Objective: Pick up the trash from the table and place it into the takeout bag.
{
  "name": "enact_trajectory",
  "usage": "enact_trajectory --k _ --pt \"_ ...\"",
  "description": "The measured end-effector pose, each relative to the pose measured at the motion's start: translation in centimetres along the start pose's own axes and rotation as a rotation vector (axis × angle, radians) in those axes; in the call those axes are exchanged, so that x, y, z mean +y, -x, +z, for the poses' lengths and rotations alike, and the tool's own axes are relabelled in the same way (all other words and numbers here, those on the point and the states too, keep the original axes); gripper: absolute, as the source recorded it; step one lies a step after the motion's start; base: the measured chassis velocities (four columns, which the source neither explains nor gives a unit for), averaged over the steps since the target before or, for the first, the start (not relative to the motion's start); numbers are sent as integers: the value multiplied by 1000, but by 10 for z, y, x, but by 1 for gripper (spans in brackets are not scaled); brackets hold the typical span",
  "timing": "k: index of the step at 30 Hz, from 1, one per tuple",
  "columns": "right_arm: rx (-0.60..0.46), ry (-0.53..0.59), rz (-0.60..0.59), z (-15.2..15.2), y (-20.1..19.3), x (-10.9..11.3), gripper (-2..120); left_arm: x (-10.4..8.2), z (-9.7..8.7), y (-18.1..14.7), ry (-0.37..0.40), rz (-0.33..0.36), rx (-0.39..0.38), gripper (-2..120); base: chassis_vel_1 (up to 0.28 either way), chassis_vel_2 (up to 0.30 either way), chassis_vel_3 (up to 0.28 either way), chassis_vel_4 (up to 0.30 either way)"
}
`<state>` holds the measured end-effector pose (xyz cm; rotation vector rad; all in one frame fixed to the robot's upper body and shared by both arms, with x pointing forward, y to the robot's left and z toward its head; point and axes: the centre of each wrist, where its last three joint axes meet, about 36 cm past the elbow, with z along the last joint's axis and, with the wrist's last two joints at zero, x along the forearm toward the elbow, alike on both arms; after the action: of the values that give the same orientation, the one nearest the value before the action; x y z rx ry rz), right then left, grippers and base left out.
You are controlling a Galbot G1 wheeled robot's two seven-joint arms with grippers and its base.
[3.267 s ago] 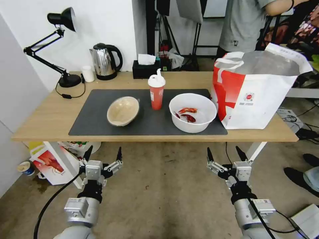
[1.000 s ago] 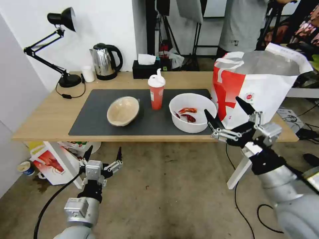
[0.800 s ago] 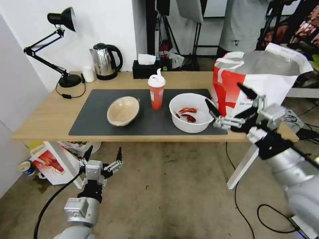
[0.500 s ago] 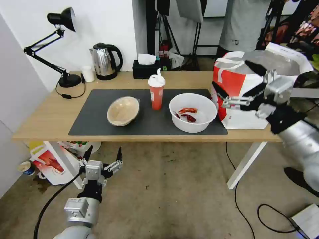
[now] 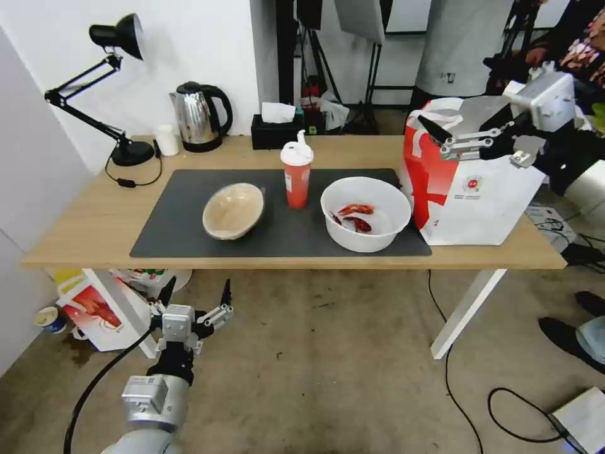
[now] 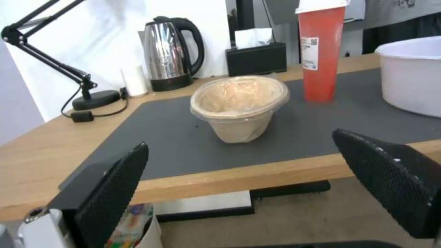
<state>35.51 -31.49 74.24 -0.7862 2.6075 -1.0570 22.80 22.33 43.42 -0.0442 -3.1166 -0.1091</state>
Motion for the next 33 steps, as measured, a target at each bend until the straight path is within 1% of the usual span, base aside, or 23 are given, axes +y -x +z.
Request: enact_trajectory --k 1,2,3,5,6,7,8,9,11,12,13,15,17,20,21,23,26,27,29,30,31,32,33 --pt "9 -48 -60 -2 3 -7 100 0 0 0 0 0 0 100 0 0 0 0" --pt "23 -76 -84 -4 4 -11 100 0 0 0 0 0 0 100 0 0 0 0" --pt "23 -76 -84 -4 4 -11 100 0 0 0 0 0 0 100 0 0 0 0" --pt "66 -147 -155 -15 8 -25 100 0 0 0 0 0 0 100 0 0 0 0" --pt "65 -149 -182 -17 9 -31 100 0 0 0 0 0 0 100 0 0 0 0" --pt "65 -149 -182 -17 9 -31 100 0 0 0 0 0 0 100 0 0 0 0" --pt "70 -134 -229 -17 11 -39 100 0 0 0 0 0 0 100 0 0 0 0" --pt "73 -123 -238 -16 12 -41 100 0 0 0 0 0 0 100 0 0 0 0" --pt "97 -39 -267 -13 15 -49 100 0 0 0 0 0 0 100 0 0 0 0" --pt "108 -24 -280 -12 16 -53 100 0 0 0 0 0 0 100 0 0 0 0" --pt "108 -24 -280 -12 16 -53 100 0 0 0 0 0 0 100 0 0 0 0" --pt "130 -23 -332 -6 19 -62 100 0 0 0 0 0 0 100 0 0 0 0" --pt "141 -35 -345 -3 21 -64 100 0 0 0 0 0 0 100 0 0 0 0" --pt "161 -78 -381 8 31 -78 100 0 0 0 0 0 0 100 0 0 0 0" --pt "178 -94 -382 10 36 -86 100 0 0 0 0 0 0 100 0 0 0 0" --pt "184 -99 -380 10 37 -91 100 0 0 0 0 0 0 100 0 0 0 0" --pt "224 -85 -370 12 45 -123 100 0 0 0 0 0 0 100 0 0 0 0" --pt "224 -85 -370 12 45 -123 100 0 0 0 0 0 0 100 0 0 0 0" --pt "252 -63 -392 16 45 -146 100 0 0 0 0 0 0 100 0 0 0 0" --pt "270 -53 -423 16 43 -157 100 0 0 0 0 0 0 100 0 0 0 0" --pt "293 -40 -481 14 42 -167 100 0 0 0 0 0 0 100 0 0 0 0" --pt "293 -40 -481 14 42 -167 100 0 0 0 0 0 0 100 0 0 0 0" --pt "310 -39 -544 9 42 -174 100 0 0 0 0 0 0 100 0 0 0 0"
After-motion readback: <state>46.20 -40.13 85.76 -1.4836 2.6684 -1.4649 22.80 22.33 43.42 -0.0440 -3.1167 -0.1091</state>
